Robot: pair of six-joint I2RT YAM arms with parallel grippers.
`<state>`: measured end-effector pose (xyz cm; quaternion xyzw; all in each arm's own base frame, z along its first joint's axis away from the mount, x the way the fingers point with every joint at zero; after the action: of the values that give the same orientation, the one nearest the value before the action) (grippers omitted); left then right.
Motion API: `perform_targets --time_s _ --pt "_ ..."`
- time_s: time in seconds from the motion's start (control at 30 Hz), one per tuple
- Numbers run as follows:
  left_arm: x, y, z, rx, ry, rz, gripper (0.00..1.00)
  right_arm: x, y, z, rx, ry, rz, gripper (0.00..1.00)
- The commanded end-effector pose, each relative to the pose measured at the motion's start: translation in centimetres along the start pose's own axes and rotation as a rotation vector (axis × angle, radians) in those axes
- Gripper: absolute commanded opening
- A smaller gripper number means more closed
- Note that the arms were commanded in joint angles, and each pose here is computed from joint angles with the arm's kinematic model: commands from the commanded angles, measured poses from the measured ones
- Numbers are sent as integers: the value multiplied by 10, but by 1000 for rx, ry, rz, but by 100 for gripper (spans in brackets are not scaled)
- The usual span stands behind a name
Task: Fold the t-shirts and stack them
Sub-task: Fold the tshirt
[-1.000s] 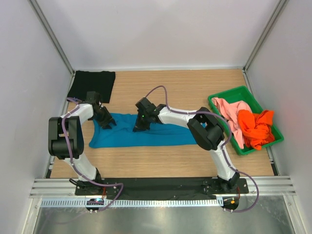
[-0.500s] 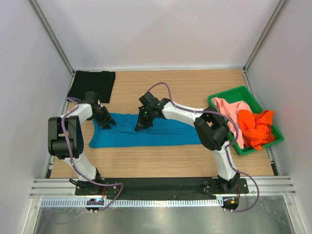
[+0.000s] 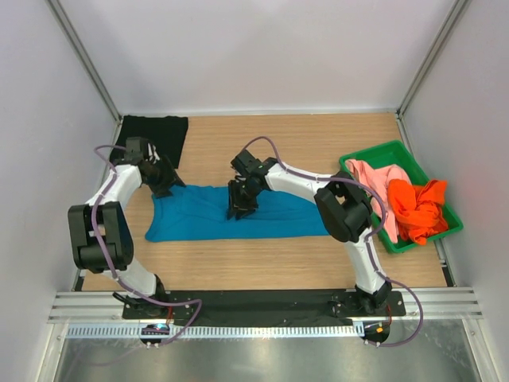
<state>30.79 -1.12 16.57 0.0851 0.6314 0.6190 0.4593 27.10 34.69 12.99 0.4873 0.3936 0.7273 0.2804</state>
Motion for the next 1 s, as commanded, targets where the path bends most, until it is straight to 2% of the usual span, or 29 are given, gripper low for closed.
perform_targets --time_s 0.0,0.07,0.2,0.37,0.47,0.57,0.67,0.7,0.77,0.8,0.9,0.97 --pt "-13 -2 13 38 -82 -96 55 3 32 16 -70 108 -3 40" --pt "-13 -12 17 68 -78 -83 55 2 34 23 -76 113 13 42" --pt "-16 -17 17 100 -45 -107 34 4 35 32 -76 128 29 41" --pt "-18 -14 1 149 22 -186 28 15 35 34 -58 153 162 38" --pt "-17 -11 -6 139 69 -185 27 13 38 39 -80 163 140 37" --pt "-10 -6 -17 114 110 -144 43 -9 51 47 -80 136 -15 40" --pt "-6 8 -25 15 116 -77 51 -36 68 49 -12 202 -182 46" --pt "-1 11 -28 -6 123 -23 53 -47 72 46 36 258 -260 56" --pt "-5 19 -34 -32 102 -13 60 -56 80 45 47 321 -339 66" --pt "-3 21 -37 -39 101 18 61 -62 86 45 35 359 -420 72" --pt "-9 22 -52 -35 79 51 62 -77 90 40 71 373 -514 77" --pt "-16 21 -57 -31 59 79 61 -79 94 36 78 388 -516 78"
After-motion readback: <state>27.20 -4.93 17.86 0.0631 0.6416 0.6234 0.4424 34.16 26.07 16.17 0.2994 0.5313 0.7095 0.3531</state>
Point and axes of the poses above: each gripper's point midway between its finger pads, its own y axis back along the fingers, its own x axis along the line the jaws close on, z = x × y, the point moved 10 cm from there along y, back along the fingers, and after that the axes turned 13 degrees about y, right-handed, at the moved point
